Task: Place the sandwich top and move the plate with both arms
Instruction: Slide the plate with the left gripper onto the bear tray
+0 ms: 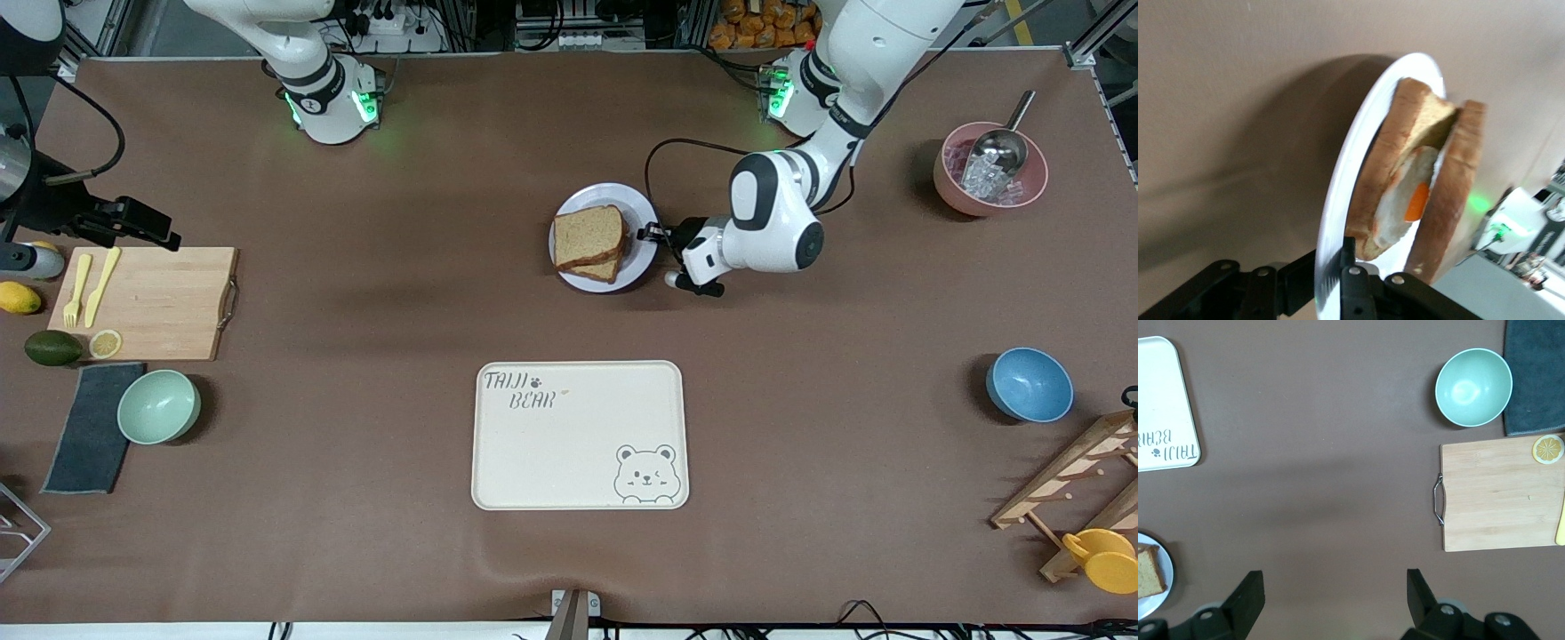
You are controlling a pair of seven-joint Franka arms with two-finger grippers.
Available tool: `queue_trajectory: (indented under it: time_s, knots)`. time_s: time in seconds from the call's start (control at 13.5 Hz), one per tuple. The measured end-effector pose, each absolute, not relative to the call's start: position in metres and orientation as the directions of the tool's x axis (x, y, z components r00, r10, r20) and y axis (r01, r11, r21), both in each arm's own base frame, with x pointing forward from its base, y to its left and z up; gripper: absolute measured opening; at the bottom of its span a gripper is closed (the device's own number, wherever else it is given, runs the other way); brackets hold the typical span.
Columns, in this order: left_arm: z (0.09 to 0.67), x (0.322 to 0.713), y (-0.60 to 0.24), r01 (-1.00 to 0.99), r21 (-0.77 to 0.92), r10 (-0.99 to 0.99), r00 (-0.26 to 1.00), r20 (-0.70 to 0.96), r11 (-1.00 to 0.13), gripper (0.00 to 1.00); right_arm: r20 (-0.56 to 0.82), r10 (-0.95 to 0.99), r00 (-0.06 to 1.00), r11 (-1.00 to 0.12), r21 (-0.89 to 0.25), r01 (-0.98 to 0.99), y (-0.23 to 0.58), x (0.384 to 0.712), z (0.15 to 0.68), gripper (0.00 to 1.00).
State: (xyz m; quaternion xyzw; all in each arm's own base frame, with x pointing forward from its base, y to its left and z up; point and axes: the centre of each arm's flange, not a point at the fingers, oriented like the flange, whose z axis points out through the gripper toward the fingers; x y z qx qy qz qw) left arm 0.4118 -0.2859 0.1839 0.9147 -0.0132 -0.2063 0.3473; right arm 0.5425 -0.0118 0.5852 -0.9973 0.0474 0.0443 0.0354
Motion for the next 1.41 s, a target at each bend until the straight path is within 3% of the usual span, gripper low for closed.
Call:
queue_trajectory:
  time_s: [0.81, 1.41]
  knots:
    - [0.228, 0.471, -0.290, 0.187, 0.736, -0.055, 0.955, -0.292, -0.651, 0.08, -0.094, -0.092, 0.991, -0.994, -0.058, -0.097, -0.013, 0.543, 0.584, 0.94]
    - [0.236, 0.506, -0.293, 0.203, 0.849, 0.021, 0.975, -0.221, -0.487, 0.08, -0.093, -0.092, 0.991, -0.994, -0.057, -0.097, -0.013, 0.543, 0.584, 0.94]
